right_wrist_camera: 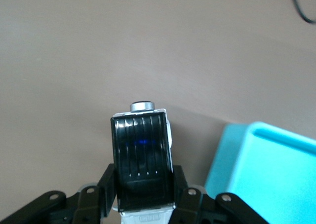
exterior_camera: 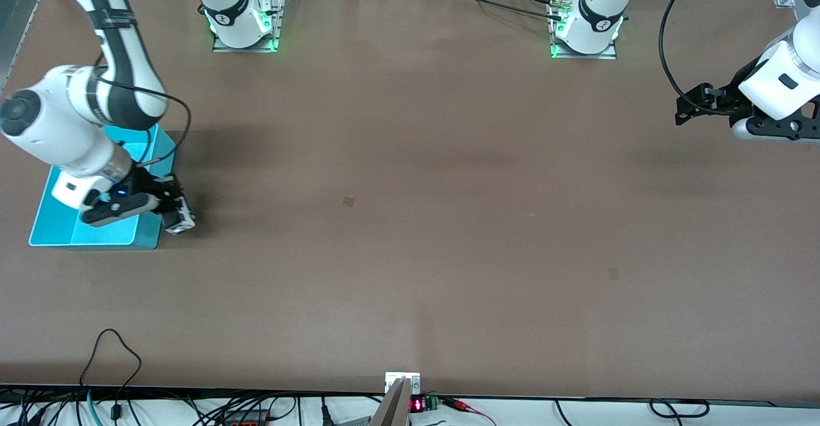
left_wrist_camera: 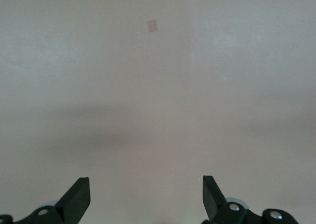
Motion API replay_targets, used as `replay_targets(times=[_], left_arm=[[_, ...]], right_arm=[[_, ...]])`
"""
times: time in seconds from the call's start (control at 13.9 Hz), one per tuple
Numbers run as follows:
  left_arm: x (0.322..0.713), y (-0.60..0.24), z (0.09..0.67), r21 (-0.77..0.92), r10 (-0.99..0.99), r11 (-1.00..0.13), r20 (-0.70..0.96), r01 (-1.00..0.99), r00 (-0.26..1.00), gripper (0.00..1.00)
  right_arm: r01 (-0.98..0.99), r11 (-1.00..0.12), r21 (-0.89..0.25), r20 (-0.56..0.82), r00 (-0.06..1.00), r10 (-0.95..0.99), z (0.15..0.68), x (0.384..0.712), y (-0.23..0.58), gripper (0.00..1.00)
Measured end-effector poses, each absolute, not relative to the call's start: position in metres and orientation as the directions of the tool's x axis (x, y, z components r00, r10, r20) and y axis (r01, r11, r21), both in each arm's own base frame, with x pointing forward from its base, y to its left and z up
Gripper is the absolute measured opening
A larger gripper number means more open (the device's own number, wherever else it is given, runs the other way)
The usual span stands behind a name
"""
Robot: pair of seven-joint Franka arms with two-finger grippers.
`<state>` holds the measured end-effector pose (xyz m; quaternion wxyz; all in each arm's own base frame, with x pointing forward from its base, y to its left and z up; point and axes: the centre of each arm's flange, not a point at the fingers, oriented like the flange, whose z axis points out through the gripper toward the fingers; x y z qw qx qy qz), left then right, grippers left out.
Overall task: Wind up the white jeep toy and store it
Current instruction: 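Lift the jeep with the right gripper and carry it over the bin, then lower the jeep into the cyan bin and open the right gripper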
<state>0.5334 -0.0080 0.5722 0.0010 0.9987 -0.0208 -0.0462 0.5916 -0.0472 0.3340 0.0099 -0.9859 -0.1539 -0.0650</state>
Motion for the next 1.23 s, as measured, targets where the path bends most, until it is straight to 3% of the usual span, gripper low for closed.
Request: replay_targets(times=[0.72,1.23], left_arm=[[0.533,-0.008,0.572,0.004,-0.041,-0.999,-0.096,-0.041,0.995,1.00],[0.533,-0.010,0.572,0.004,-0.046,-0.999,-0.096,-0.046,0.994,1.00]], right_arm=[[0.144,-0.988,0.053,0.109,0.983,0.149,0.335,0.569,-0.160,0.49],[0.073,-0.993,0.092,0.131,0.988,0.085,0.271,0.522,-0.215,0.49]])
